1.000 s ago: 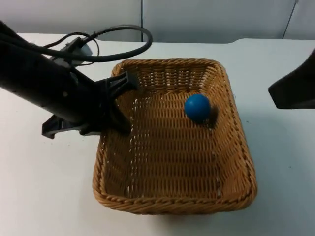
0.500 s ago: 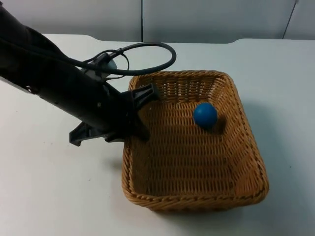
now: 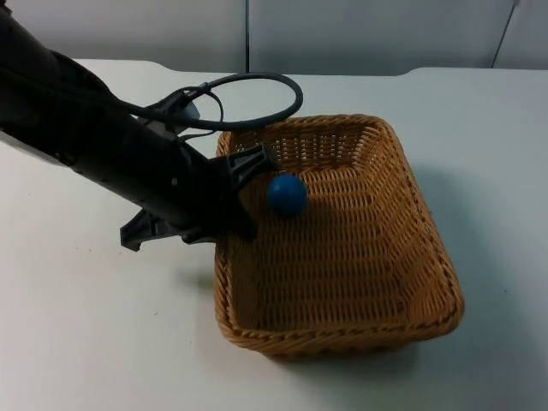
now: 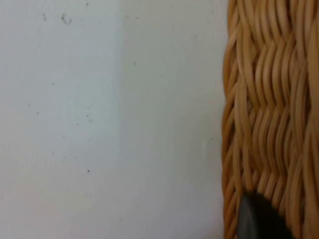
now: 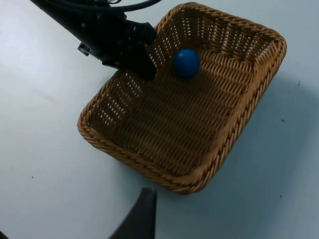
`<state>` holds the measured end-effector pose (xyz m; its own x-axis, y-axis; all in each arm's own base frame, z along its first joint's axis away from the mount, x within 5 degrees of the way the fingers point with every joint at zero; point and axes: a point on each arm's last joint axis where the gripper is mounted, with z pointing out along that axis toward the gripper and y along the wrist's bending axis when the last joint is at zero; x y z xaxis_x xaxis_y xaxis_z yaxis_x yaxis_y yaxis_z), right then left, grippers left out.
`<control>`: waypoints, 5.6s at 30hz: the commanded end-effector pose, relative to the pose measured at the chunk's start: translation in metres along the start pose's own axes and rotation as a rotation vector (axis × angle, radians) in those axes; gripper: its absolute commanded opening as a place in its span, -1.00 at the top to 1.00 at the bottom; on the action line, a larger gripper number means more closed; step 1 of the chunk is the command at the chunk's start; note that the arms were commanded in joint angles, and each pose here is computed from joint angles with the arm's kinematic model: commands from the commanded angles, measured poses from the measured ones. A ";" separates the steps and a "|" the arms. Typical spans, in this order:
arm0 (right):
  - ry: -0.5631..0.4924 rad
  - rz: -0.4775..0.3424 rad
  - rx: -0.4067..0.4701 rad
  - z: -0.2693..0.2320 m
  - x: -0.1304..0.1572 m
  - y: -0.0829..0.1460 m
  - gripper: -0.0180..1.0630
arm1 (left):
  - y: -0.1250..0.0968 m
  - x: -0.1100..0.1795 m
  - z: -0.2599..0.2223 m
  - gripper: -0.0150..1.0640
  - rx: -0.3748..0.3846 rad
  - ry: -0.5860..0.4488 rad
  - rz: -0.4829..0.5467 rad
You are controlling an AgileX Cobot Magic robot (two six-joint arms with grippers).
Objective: Pick up the basket with the left hand and place the ball into the basket with the right hand.
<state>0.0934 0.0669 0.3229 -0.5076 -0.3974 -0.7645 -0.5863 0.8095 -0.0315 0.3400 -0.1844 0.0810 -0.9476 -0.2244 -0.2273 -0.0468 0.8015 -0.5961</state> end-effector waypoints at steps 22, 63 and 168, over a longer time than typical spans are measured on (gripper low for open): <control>0.005 -0.016 0.016 0.001 0.002 -0.001 -0.73 | -0.010 0.009 -0.001 -0.52 0.088 0.092 0.115; -0.031 -0.094 0.034 0.000 -0.001 -0.003 -0.73 | -0.085 0.052 -0.270 -0.53 -0.040 -0.323 0.721; -0.217 0.023 0.014 -0.064 0.113 -0.002 -0.73 | 0.048 0.241 -0.366 -0.53 -0.197 -0.619 0.741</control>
<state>-0.0030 -0.0075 0.2782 -0.3772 -0.2904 -0.8794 -0.5762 0.8170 -0.0226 -0.0072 0.0038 0.2805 -0.4351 0.1751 -0.8832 0.3848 0.9230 -0.0066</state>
